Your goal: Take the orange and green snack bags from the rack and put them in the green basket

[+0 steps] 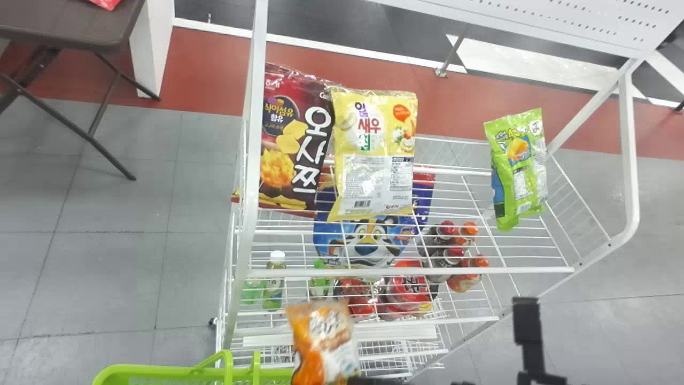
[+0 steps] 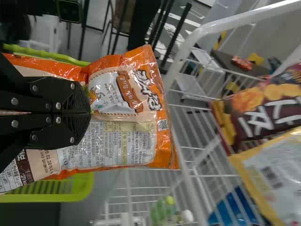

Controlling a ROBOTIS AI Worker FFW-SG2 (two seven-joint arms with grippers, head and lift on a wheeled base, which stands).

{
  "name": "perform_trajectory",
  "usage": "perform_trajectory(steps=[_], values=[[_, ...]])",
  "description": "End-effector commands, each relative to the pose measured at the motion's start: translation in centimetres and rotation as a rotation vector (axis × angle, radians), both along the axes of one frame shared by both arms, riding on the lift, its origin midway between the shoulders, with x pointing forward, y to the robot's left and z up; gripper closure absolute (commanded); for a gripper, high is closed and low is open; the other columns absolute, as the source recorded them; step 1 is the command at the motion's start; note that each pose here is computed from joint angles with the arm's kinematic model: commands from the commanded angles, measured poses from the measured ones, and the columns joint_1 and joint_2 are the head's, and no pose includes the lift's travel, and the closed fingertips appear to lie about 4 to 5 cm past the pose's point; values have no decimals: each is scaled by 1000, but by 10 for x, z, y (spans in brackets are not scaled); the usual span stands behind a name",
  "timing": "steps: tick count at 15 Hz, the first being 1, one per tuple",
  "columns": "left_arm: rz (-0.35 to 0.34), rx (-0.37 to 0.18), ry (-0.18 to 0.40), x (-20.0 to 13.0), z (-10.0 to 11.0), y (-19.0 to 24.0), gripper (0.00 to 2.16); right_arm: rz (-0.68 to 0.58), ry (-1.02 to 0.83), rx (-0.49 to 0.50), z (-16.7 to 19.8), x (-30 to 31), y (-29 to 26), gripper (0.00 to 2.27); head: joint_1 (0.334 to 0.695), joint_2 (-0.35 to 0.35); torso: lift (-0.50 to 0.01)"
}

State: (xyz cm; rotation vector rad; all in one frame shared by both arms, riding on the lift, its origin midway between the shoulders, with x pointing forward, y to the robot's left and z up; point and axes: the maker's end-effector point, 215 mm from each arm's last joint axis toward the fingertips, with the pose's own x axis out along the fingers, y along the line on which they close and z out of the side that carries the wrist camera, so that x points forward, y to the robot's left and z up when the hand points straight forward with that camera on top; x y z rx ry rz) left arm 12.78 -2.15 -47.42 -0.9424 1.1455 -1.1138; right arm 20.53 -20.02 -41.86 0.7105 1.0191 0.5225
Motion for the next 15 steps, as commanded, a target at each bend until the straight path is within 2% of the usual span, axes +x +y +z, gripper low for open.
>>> perform_trajectory(steps=[1,4,7,11,15], values=[[0,-3,-3,2,1,0,2132,36,90,8,-24,-24,17,2233,695,-350,0],[0,-3,-1,2,0,0,2132,53,155,28,-58,-36,32,2233,695,-350,0],[1,-2,-1,2,0,0,2132,50,119,16,-89,-28,39,2233,695,-350,0],[-1,-4,-3,2,1,-1,2132,50,104,6,-117,-21,44,2233,695,-350,0],[-1,-3,-1,1,1,-1,2132,108,148,31,-130,-42,74,2233,695,-350,0]])
